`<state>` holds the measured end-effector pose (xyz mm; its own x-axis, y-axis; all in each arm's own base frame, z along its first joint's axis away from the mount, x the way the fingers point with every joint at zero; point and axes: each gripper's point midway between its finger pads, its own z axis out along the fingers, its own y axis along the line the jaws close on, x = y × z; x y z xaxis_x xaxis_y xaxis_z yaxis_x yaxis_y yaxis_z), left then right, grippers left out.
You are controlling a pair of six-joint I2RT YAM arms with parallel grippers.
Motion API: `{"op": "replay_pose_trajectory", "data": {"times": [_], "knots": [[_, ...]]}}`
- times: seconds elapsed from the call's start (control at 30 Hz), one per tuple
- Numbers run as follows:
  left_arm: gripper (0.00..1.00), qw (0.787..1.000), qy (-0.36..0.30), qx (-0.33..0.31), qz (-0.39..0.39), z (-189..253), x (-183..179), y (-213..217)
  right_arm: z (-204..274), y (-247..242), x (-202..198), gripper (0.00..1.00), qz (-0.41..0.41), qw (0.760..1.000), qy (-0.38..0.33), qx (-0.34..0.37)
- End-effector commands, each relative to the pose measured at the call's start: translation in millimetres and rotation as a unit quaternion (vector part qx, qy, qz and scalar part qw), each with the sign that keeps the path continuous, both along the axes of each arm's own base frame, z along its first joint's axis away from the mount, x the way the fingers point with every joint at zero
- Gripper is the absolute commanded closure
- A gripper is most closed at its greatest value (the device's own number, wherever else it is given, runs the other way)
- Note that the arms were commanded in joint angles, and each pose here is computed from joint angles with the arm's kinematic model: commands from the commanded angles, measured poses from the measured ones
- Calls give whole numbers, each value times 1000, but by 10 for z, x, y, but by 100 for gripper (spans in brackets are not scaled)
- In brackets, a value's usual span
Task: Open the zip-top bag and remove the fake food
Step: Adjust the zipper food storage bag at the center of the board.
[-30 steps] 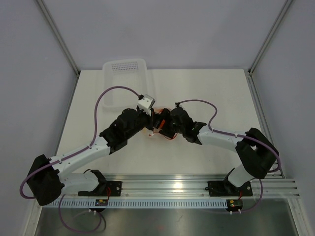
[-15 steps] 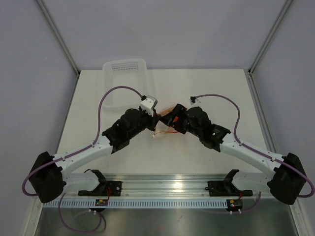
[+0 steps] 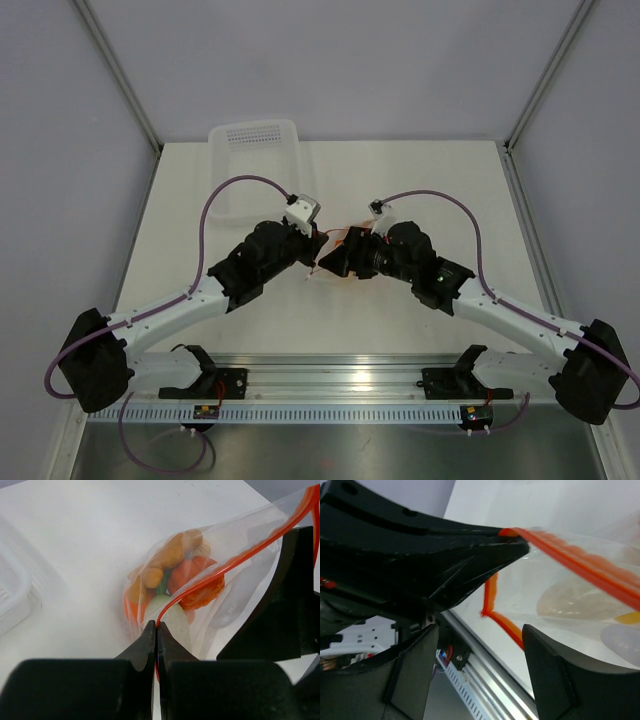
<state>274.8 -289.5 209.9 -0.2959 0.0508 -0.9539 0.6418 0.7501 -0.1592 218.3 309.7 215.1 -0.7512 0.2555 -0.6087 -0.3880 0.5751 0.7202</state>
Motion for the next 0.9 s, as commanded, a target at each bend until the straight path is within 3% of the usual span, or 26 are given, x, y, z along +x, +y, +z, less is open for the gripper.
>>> {"op": "replay_pose_trajectory", "data": {"times": [0.0, 0.13, 0.23, 0.37, 0.43, 0.5, 0.63, 0.73, 0.87], "knots": [[100, 999, -32, -26, 4, 261, 67, -20, 363, 209, -194, 25, 70, 995, 5, 78], [100, 999, -34, -24, 8, 259, 77, -5, 279, 170, -255, 21, 29, 987, 107, 113], [100, 999, -33, -24, 8, 253, 78, -6, 284, 175, -378, 17, 18, 969, 199, 146], [100, 999, -35, -24, 9, 266, 75, 6, 538, 173, -590, 17, 61, 957, 222, 175], [100, 999, -35, -24, 10, 268, 75, 10, 707, 126, -659, 17, 78, 963, 199, 162], [100, 999, -36, -23, 11, 262, 80, 13, 640, -21, -655, 18, 63, 980, 164, 95], [100, 999, -36, -23, 11, 270, 80, 10, 1017, -307, -472, 21, 31, 999, 11, 27], [100, 999, -41, -22, 10, 283, 78, 17, 1054, -463, -315, 23, 39, 991, -117, -53], [100, 998, -50, -23, 7, 310, 66, 29, 940, -593, -99, 24, 44, 965, -206, -153]]}}
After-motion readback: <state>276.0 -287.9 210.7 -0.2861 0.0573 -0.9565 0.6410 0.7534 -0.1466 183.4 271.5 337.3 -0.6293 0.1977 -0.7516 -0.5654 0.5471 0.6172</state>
